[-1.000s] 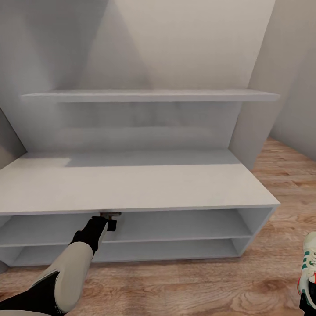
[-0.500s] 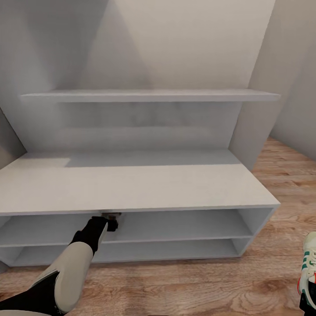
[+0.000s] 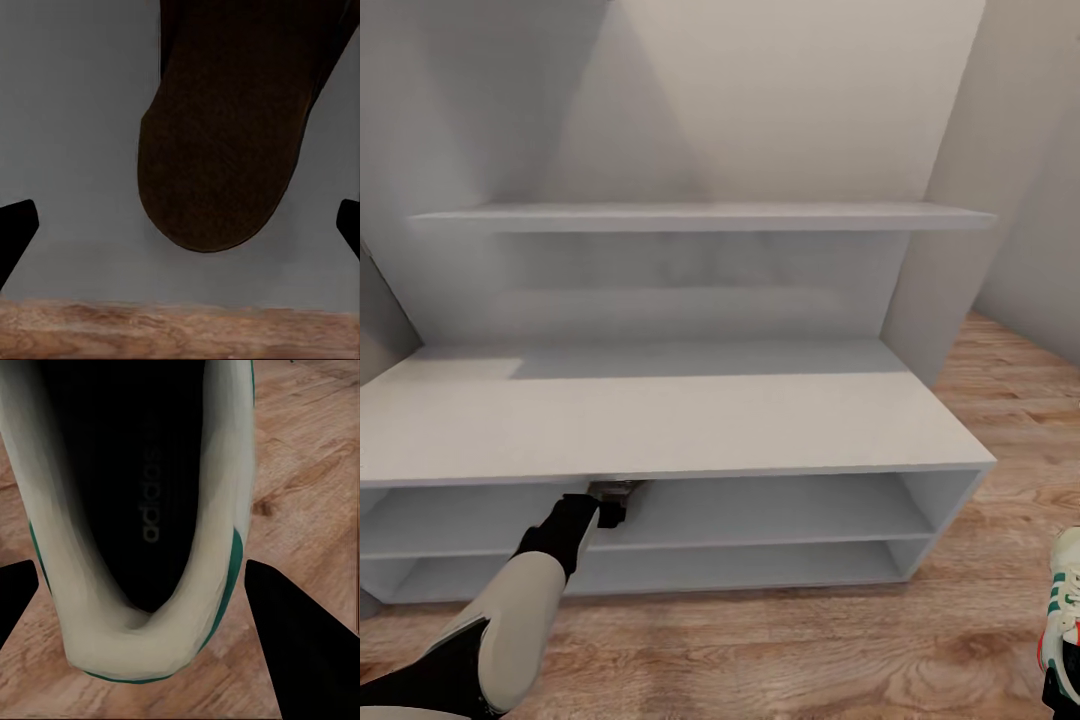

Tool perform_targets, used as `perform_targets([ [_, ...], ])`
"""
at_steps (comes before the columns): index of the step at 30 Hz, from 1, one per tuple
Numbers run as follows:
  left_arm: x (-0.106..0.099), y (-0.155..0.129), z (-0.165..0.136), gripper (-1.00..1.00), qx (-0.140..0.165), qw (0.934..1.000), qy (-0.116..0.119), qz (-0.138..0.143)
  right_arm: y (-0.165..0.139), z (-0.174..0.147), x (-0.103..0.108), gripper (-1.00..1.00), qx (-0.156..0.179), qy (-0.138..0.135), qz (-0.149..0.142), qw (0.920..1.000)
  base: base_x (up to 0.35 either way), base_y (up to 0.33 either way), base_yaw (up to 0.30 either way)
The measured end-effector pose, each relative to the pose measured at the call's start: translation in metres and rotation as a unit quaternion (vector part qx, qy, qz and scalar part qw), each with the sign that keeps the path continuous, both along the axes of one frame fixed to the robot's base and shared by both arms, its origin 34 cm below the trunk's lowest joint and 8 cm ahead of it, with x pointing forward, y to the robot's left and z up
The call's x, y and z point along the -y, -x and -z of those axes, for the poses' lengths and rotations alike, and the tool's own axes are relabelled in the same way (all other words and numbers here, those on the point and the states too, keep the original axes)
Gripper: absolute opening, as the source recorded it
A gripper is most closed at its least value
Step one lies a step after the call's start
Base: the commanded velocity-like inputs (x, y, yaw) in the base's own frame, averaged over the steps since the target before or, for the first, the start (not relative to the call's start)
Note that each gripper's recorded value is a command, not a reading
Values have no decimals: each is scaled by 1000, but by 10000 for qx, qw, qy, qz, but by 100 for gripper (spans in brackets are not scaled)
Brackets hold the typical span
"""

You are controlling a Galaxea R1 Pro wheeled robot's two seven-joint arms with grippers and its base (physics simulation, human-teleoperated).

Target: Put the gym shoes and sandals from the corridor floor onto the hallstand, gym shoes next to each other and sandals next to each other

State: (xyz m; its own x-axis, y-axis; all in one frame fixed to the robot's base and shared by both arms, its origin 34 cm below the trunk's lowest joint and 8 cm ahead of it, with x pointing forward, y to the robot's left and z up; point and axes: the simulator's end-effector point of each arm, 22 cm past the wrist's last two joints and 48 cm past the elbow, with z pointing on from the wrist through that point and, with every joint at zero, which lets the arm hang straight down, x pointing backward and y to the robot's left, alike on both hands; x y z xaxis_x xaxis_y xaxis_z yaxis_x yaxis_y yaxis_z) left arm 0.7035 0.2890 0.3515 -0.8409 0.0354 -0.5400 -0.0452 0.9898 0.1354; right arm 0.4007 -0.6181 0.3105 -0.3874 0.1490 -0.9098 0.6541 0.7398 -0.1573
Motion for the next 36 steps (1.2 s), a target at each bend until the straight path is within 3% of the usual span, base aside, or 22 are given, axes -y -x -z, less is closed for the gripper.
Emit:
perform_targets([
  [21,1,0,1,100,46,10000,76,-2,0,0,0,-100,-2,1,-2,10000,-315,45,0],
  [26,-15,3,6,100,208,9998,-9,-29,0,0,-1,-100,1,-1,-4,10000,-322,0,0],
  [28,-25,13,17,100,545,9985,-102,24,0,1,-1,-100,1,-2,-4,10000,-311,0,0],
  [33,-28,58,54,100,701,9973,-157,143,0,1,-2,-100,6,-5,-7,10000,-204,0,0],
  [36,-27,93,75,100,989,9949,-118,180,-1,1,-3,-100,10,-10,-11,10000,-38,0,0],
])
